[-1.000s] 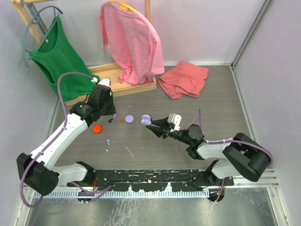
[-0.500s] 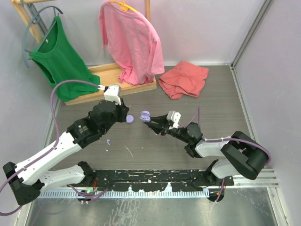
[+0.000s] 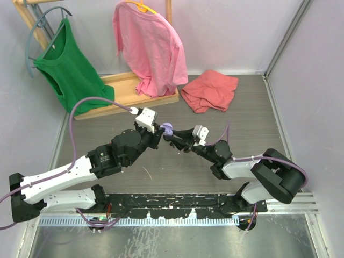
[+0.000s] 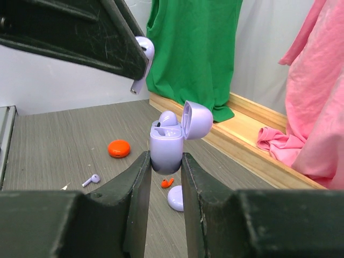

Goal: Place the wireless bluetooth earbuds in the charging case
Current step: Place the earbud in the charging case.

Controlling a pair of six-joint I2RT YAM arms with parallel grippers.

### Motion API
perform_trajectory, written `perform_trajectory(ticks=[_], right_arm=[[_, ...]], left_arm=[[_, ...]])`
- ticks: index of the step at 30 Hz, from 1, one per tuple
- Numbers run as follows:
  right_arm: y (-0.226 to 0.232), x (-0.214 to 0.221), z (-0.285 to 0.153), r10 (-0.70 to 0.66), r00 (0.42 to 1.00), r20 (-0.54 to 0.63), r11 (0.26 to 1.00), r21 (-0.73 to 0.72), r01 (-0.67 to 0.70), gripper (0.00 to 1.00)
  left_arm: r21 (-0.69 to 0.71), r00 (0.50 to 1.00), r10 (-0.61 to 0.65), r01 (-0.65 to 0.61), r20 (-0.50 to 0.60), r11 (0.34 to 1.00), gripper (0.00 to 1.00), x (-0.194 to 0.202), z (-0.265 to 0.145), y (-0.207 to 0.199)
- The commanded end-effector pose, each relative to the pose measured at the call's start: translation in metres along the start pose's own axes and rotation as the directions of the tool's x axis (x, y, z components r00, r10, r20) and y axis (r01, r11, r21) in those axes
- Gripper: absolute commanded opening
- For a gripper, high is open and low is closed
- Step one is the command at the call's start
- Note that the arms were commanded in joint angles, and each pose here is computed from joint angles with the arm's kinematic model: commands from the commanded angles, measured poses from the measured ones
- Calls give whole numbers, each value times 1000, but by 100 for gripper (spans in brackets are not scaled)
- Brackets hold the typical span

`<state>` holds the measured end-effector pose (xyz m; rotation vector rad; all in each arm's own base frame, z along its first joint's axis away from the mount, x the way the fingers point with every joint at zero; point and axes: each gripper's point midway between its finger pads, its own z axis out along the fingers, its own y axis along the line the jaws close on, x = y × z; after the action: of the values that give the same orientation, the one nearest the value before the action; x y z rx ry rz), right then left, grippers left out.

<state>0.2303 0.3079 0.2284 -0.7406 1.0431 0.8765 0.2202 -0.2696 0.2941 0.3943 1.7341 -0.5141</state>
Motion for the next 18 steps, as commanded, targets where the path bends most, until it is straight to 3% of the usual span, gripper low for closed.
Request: perform_trajectory(ticks=[1,18], right_arm=[[-6,-39,8,-43,990,137,999,29,40,1],[-5,-41,6,-36,988,150,999,31,32,1]], left_arm=[[-14,994,7,-5,107,1000,1,-21,7,-6],[-26,990,72,-70,120,997,3,-13,22,-14]])
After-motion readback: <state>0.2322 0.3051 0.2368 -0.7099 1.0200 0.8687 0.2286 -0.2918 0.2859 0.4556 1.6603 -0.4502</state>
